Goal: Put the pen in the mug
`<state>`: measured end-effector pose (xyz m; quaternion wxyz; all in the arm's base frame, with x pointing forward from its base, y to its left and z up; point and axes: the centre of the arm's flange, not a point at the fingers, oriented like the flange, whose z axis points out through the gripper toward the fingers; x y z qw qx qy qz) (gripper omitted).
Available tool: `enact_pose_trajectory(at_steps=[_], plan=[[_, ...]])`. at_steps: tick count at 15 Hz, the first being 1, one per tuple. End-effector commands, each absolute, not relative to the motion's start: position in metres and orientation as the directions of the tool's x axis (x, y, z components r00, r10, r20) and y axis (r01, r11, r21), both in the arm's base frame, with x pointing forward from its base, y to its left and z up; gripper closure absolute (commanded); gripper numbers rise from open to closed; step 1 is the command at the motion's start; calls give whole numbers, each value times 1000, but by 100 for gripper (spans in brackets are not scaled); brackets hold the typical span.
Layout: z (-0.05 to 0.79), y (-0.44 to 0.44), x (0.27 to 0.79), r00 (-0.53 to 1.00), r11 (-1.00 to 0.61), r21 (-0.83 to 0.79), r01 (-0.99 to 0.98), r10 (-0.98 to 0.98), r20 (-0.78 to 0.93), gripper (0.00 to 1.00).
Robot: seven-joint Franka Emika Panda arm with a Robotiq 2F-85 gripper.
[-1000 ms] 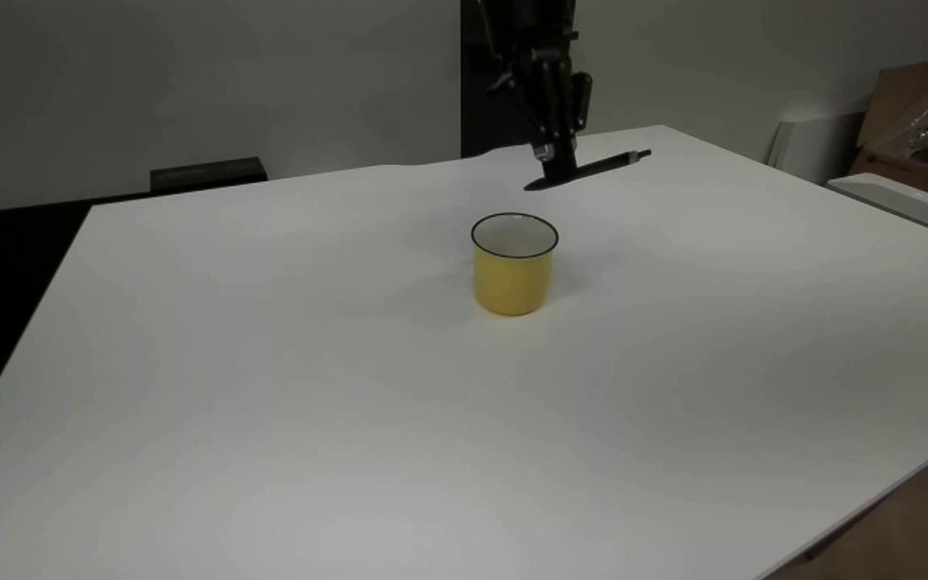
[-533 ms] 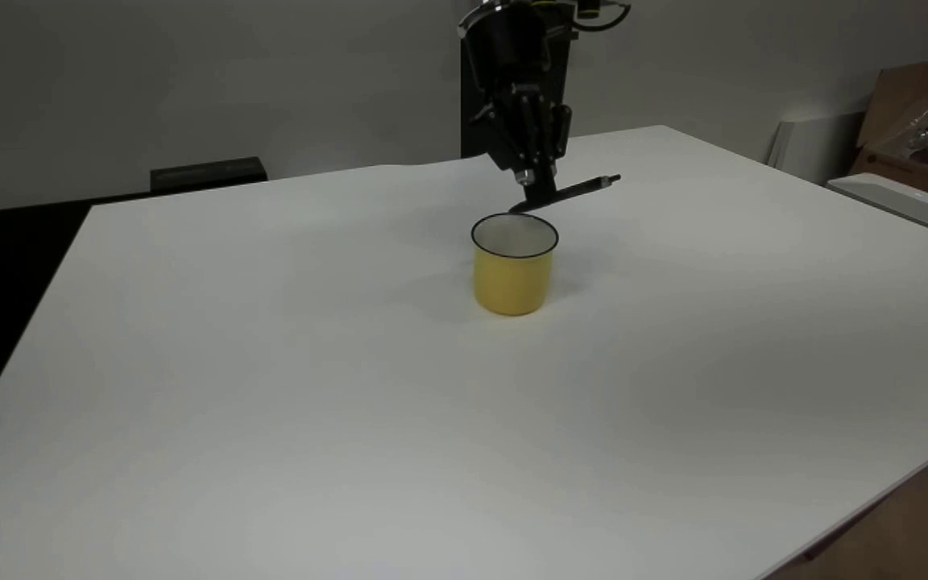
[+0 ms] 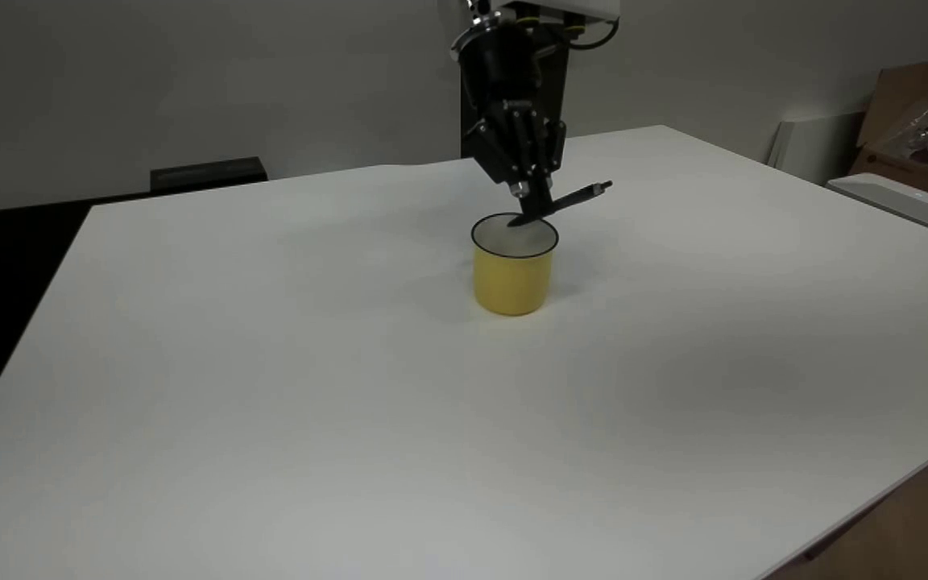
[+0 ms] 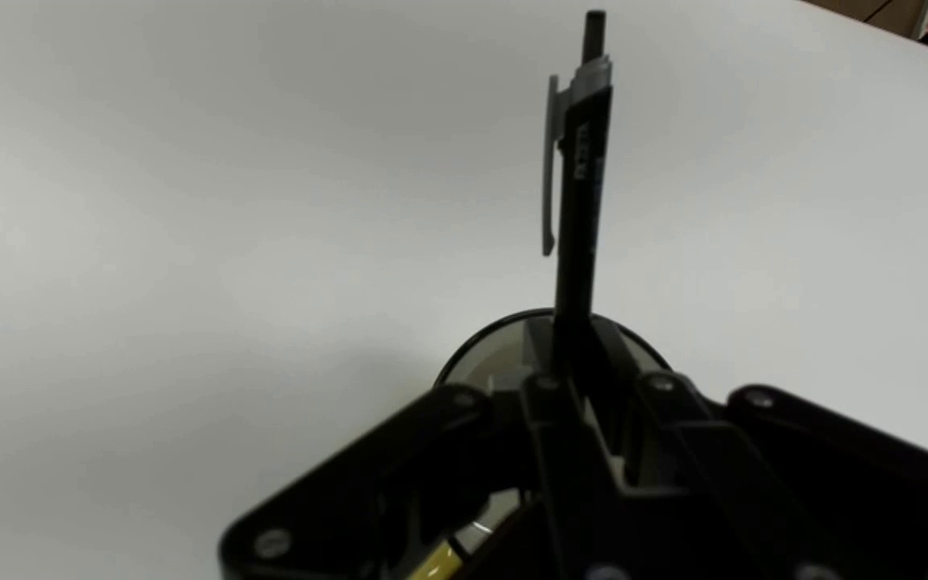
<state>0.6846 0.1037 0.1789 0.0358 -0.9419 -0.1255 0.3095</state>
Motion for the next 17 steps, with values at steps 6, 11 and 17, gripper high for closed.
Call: enact_pose_trajectory(at_steps=[6,11,17], plan=[[176,111,718,770,-981,-130,147,196,-607,97],[178,111,723,782,-980,-149,134,196,-591,42],[216,117,720,848,-972,-145,184,231,-477,2]])
